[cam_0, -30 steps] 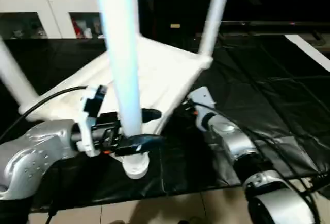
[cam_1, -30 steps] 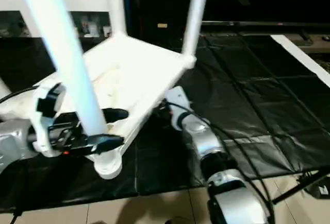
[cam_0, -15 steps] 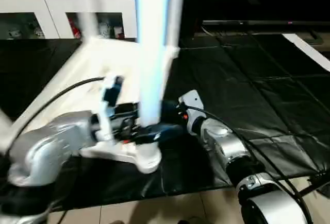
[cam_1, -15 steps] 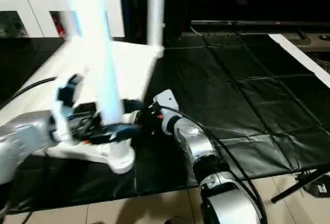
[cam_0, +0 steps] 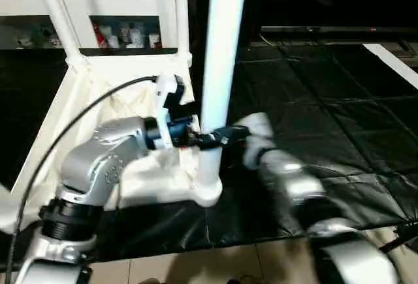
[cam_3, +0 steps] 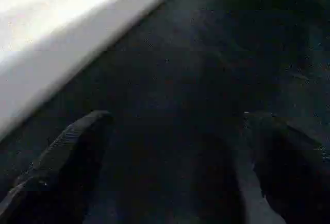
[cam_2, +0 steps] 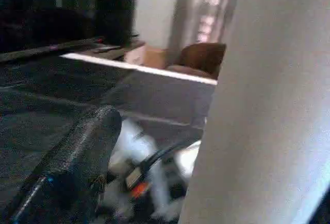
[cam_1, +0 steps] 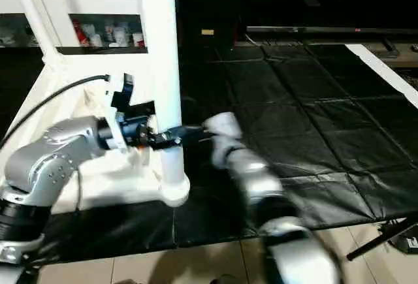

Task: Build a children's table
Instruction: Rotate table base

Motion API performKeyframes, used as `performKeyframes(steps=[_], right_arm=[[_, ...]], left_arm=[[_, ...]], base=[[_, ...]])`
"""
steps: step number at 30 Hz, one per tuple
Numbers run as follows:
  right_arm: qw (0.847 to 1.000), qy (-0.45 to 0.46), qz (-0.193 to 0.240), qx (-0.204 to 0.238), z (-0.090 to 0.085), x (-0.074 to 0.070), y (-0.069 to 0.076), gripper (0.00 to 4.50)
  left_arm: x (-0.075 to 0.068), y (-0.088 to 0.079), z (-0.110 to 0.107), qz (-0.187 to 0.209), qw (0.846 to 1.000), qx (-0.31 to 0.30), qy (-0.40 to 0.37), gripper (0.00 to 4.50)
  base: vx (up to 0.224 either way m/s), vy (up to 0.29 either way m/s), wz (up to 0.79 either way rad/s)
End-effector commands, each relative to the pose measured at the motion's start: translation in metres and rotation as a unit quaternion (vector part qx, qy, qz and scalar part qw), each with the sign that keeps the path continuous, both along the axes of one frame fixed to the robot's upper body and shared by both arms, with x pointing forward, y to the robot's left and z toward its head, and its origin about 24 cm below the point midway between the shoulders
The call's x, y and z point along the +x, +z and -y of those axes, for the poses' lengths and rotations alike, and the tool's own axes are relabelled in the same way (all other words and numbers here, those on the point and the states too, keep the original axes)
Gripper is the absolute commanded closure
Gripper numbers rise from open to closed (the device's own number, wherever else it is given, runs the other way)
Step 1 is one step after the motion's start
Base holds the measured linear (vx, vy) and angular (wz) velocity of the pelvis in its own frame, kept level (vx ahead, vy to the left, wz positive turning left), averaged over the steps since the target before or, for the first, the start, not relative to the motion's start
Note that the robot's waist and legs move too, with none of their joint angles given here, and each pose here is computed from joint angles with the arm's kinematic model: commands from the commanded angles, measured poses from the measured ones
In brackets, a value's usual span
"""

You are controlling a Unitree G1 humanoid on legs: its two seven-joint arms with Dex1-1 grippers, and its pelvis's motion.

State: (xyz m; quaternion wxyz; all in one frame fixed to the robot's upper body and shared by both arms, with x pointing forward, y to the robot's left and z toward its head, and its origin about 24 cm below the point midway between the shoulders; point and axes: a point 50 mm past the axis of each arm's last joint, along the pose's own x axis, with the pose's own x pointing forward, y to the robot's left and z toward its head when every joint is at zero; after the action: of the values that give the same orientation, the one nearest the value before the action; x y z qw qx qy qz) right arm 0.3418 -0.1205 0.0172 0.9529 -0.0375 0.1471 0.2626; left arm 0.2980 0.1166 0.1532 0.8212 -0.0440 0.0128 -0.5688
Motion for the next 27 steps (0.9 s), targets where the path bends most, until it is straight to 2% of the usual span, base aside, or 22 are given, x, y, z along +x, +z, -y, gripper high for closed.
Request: performKeyframes(steps=[1,4,5,8,12,14,18,22,27], right_arm=[[1.0,-0.014,0.003,0.0,0.016,-0.002,0.001,0.0],[1.0,-0.018,0.008,-0.005,0.029,-0.006,0.001,0.0],[1.0,-0.017,0.012,-0.008,0.037,-0.009,0.003,0.0],[1.0,-0.009,0.023,-0.009,0.046,-0.013,0.008,0.0],[0.999,0.004,0.036,-0.016,0.049,-0.018,0.015,0.0],[0.998,0.023,0.049,-0.011,0.05,-0.024,0.025,0.0],[0.998,0.041,0.055,-0.001,0.049,-0.029,0.031,0.0],[0.995,0.082,0.057,0.002,0.045,-0.037,0.037,0.0],[0.991,0.128,0.045,-0.002,0.039,-0.046,0.038,0.0]], left_arm=[[0.009,-0.003,-0.013,0.007,0.999,0.018,0.049,0.02],[0.016,-0.005,-0.016,0.021,0.997,0.03,0.07,0.02],[0.023,-0.009,-0.016,0.035,0.994,0.045,0.092,0.02],[0.034,-0.014,-0.014,0.058,0.985,0.083,0.137,0.02],[0.036,-0.016,-0.013,0.072,0.982,0.099,0.143,0.02],[0.028,-0.019,-0.019,0.074,0.984,0.112,0.116,0.02],[0.019,-0.025,-0.028,0.068,0.985,0.137,0.079,0.02],[0.009,-0.047,-0.053,0.035,0.969,0.241,0.032,0.02],[0.007,-0.061,-0.07,0.004,0.955,0.298,0.011,0.02]], base=[[0.0,0.0,0.0],[0.0,0.0,0.0],[0.0,0.0,0.0],[0.0,0.0,0.0],[0.0,0.0,0.0],[0.0,0.0,0.0],[0.0,0.0,0.0],[0.0,0.0,0.0],[0.0,0.0,0.0]])
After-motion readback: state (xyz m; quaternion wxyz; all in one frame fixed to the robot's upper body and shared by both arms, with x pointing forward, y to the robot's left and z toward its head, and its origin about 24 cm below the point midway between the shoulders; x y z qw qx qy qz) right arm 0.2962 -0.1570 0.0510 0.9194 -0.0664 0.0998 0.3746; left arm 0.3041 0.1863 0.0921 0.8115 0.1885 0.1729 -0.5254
